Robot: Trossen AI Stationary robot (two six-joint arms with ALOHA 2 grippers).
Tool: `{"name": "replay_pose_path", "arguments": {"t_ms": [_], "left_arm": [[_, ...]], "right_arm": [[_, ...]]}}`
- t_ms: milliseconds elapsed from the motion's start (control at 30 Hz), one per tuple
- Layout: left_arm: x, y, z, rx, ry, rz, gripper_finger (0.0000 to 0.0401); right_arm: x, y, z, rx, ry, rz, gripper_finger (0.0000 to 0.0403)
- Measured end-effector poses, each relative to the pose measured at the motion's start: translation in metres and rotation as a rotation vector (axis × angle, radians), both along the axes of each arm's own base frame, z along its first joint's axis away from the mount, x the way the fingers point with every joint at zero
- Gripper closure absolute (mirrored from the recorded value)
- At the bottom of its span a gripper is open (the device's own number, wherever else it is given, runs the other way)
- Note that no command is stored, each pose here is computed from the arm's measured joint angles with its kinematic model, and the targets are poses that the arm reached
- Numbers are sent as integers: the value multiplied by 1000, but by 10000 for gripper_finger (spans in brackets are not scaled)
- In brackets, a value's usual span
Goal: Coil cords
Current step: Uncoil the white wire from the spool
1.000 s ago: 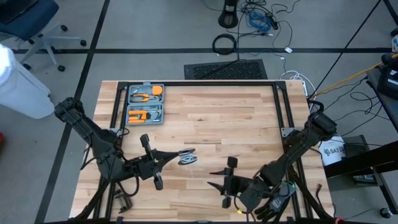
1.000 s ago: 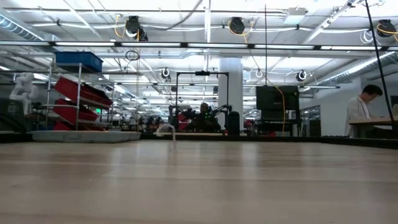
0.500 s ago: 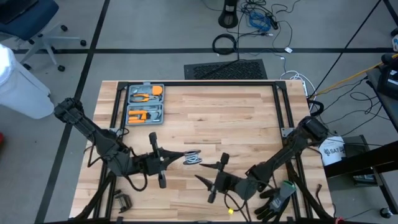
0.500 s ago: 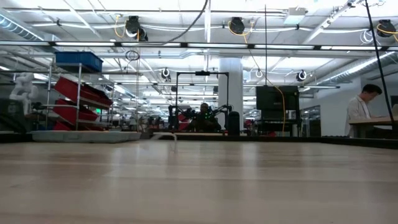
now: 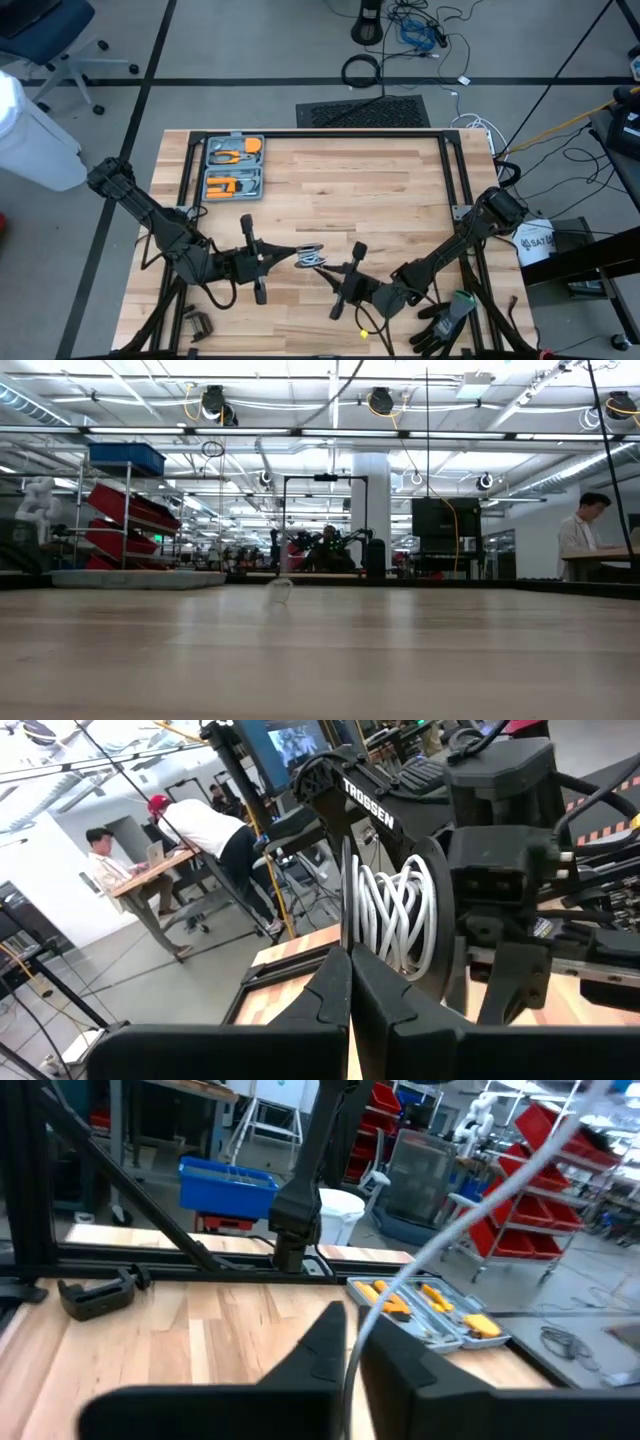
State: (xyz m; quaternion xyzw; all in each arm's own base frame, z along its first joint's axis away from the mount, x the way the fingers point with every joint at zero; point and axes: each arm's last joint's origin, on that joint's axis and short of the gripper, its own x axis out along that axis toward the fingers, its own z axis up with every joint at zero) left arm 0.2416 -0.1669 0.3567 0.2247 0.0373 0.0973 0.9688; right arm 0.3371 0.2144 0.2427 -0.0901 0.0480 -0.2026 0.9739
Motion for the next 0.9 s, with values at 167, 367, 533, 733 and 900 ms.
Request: {"name": "replay_pose_path", "arguments": {"t_ms": [167, 367, 533, 733, 900], "left_arm": [[0, 0, 0, 0, 0, 0, 400], [0, 0, 0, 0, 0, 0, 400], [0, 0, 0, -1, -1, 1, 400], [0, 0, 0, -1, -1, 1, 400], [0, 0, 0, -1, -1, 2, 400]], "right_arm": [[-7, 9, 0, -19, 3, -5, 389], [-16, 20, 1, -42, 9, 10, 371], [-21, 24, 2, -65, 7, -50, 334], [-16, 19, 3, -58, 0, -41, 312], [-9, 10, 4, -45, -7, -38, 312]]}}
